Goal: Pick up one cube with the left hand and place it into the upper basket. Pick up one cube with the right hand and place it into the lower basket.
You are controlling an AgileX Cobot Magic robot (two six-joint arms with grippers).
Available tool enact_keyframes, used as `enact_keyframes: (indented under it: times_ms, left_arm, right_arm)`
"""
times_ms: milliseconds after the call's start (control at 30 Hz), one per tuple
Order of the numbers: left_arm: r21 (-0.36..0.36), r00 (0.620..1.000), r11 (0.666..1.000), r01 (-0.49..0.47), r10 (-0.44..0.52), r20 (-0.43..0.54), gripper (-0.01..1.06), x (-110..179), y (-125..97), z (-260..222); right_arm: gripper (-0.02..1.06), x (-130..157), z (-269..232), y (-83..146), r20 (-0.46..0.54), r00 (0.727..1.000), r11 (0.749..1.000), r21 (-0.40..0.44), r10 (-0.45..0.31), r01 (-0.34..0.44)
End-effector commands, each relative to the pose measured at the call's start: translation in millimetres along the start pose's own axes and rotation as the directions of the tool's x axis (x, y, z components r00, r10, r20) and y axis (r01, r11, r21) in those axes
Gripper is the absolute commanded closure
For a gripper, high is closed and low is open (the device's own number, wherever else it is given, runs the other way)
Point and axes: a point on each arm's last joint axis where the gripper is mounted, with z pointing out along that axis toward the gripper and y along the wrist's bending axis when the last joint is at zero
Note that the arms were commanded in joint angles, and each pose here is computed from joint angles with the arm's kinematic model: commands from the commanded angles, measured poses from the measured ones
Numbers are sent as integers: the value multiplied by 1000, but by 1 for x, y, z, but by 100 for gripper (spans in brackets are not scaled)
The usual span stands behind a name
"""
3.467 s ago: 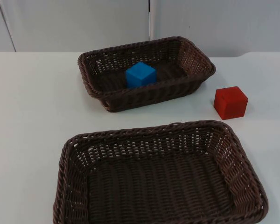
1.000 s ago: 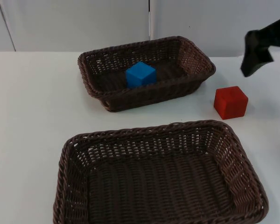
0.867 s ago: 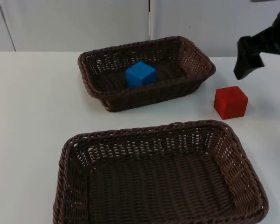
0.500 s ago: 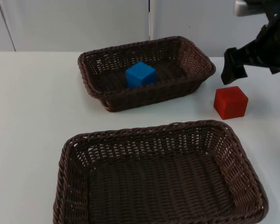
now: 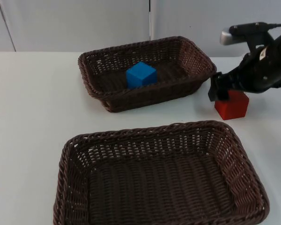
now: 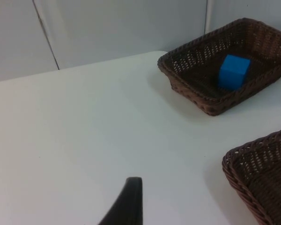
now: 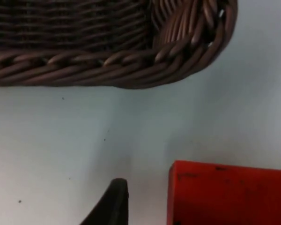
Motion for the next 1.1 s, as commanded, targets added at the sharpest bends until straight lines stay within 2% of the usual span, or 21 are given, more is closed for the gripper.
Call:
enact_keyframes:
  times_ms: [0, 533, 700, 767, 867, 900, 1033, 1067]
  left_arm:
    - [-3, 1000, 1000, -5, 5, 12, 13, 0, 0, -1]
    - [-4, 1000, 1000, -6, 6, 12, 13, 0, 1, -1]
    - [-4, 1000, 1000, -6, 6, 12, 13, 0, 1, -1]
    - [-4, 1000, 1000, -6, 6, 12, 13, 0, 1, -1]
    - [-4, 1000, 1000, -6, 6, 12, 13, 0, 1, -1]
    - [-4, 1000, 1000, -6, 6, 12, 13, 0, 1, -1]
    - [-4, 1000, 1000, -6, 6, 12, 13, 0, 1, -1]
    - [-4, 1000, 1000, -6, 6, 12, 13, 0, 1, -1]
  right_arm:
    - [-1, -1, 4, 3, 24, 1000, 1000, -4, -3, 3]
    - [-1, 9, 18, 4, 1, 1000, 1000, -6, -3, 3]
    - [8, 11, 18, 4, -20, 1000, 1000, -6, -4, 3]
    - [21, 12, 18, 4, -29, 1000, 1000, -6, -4, 3]
    - [48, 12, 15, 3, -51, 999, 1000, -5, -4, 3]
    - [48, 12, 15, 3, -51, 999, 1000, -5, -4, 3]
    - [86, 5, 0, 3, -71, 997, 1000, -2, -3, 3]
    - [86, 5, 0, 3, -71, 997, 1000, -2, -3, 3]
